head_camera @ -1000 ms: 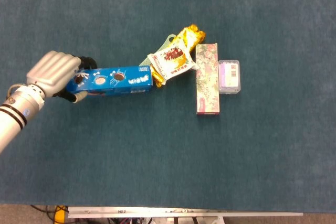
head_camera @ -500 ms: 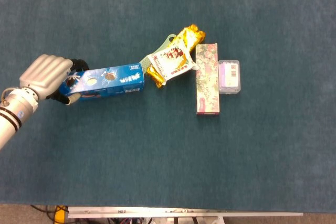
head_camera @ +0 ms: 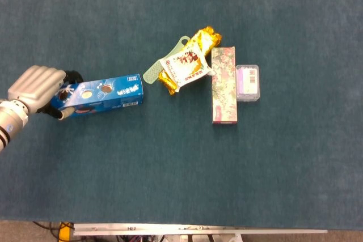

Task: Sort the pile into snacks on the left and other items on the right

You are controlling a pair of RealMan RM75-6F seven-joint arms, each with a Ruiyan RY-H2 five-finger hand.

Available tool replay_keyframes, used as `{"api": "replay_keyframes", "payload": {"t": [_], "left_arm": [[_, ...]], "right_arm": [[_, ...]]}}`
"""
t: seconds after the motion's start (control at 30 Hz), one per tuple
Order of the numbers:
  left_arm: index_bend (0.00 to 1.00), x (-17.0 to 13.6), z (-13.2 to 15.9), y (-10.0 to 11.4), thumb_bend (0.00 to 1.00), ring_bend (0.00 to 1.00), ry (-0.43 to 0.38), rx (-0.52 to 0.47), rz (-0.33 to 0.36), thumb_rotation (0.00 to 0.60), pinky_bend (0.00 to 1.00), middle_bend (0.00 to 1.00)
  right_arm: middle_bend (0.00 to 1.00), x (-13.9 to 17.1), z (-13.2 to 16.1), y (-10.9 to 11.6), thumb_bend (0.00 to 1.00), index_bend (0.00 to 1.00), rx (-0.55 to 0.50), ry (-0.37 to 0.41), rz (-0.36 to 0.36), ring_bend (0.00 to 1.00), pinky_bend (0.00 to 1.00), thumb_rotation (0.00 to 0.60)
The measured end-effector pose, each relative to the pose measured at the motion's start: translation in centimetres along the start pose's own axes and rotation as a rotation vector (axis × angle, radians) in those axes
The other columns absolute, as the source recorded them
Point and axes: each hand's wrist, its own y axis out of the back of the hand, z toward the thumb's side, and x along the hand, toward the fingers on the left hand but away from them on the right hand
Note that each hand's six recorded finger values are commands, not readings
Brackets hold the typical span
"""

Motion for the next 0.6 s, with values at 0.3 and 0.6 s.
{"api": "replay_keyframes", "payload": {"t": [0.3,0.6], "left_arm": [[0.5,-0.8,0.9,-0.3,0.33,0.45,-0.049,-0.011,-0.009,0.6,0.47,0.49],[0.41,-0.9,2.4,-1.0,0.33,0.35,-0.133,-0.027,-0.039,0.6,0.45,0.39]], "right_arm": [[0.42,0.0,0.4,0.1,0.01,0.48,0.002,0.005,-0.002,0.35,0.47,0.6],[0.42,0.2,0.8,0.2,0.01,0.48,0.008,0.006,-0.003,0.35,0.47,0.6]]}}
